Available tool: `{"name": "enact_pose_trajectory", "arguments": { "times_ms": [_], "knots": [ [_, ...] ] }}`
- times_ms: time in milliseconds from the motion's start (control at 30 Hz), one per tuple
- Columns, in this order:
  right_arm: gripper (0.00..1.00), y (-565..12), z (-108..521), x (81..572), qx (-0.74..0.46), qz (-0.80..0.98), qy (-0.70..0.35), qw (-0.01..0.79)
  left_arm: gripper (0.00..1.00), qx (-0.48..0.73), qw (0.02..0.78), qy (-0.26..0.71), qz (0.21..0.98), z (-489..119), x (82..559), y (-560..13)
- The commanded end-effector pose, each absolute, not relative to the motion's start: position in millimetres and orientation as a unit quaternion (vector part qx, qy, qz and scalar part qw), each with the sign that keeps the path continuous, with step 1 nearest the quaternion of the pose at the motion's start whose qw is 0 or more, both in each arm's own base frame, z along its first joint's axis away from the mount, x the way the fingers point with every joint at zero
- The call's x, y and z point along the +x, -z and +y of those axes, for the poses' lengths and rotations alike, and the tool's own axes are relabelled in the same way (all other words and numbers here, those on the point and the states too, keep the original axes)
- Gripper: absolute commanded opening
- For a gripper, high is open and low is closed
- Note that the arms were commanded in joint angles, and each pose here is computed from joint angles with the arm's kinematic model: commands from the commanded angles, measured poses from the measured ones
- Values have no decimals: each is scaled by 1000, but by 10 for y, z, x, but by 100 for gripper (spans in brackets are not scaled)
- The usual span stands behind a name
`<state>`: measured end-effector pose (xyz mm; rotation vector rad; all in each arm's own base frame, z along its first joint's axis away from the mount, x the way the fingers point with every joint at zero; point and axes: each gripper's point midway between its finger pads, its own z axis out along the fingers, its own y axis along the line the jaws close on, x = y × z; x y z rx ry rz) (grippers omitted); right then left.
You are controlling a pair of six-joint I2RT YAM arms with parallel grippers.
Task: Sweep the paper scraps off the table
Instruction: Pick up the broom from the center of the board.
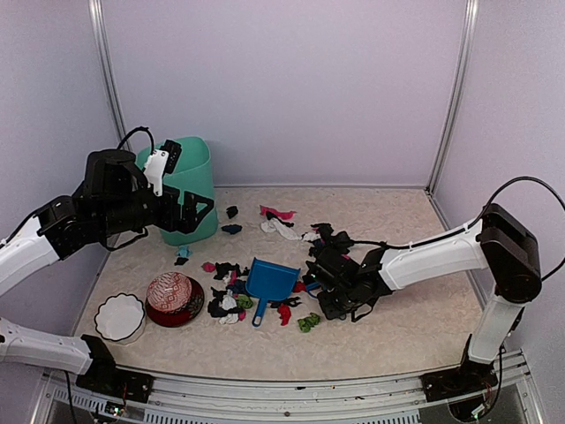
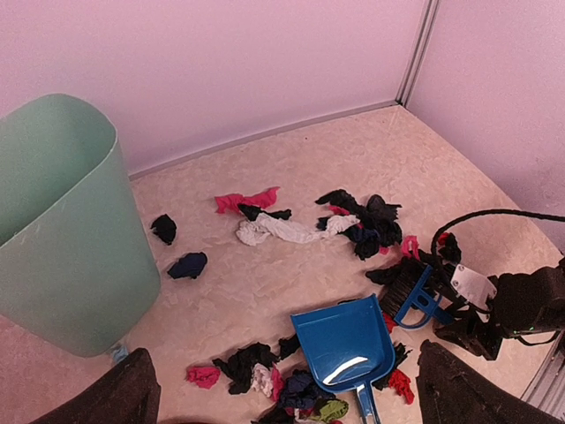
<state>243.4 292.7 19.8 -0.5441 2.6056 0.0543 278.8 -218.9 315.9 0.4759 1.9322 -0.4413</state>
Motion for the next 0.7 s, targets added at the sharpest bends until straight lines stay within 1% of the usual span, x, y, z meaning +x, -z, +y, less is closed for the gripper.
{"name": "enact_pose_trajectory", "arguments": {
  "times_ms": [0,167,333,500,667],
  "knots": [
    [37,48,2638,2314,-200,956,60,206,99,190,534,187,803,-2161,2762,-3209],
    [21,23,2628,2319,-193,957,59,210,99,186,535,184,803,-2142,2754,-3214],
    [1,-34,2656,2323,-191,956,51,215,99,184,537,182,803,-2140,2754,-3220],
    [0,-166,2695,2348,-183,955,32,229,99,181,538,183,803,-2138,2757,-3228],
    [0,-419,2726,2394,-169,951,10,258,99,178,539,184,802,-2137,2761,-3232]
  ]
}}
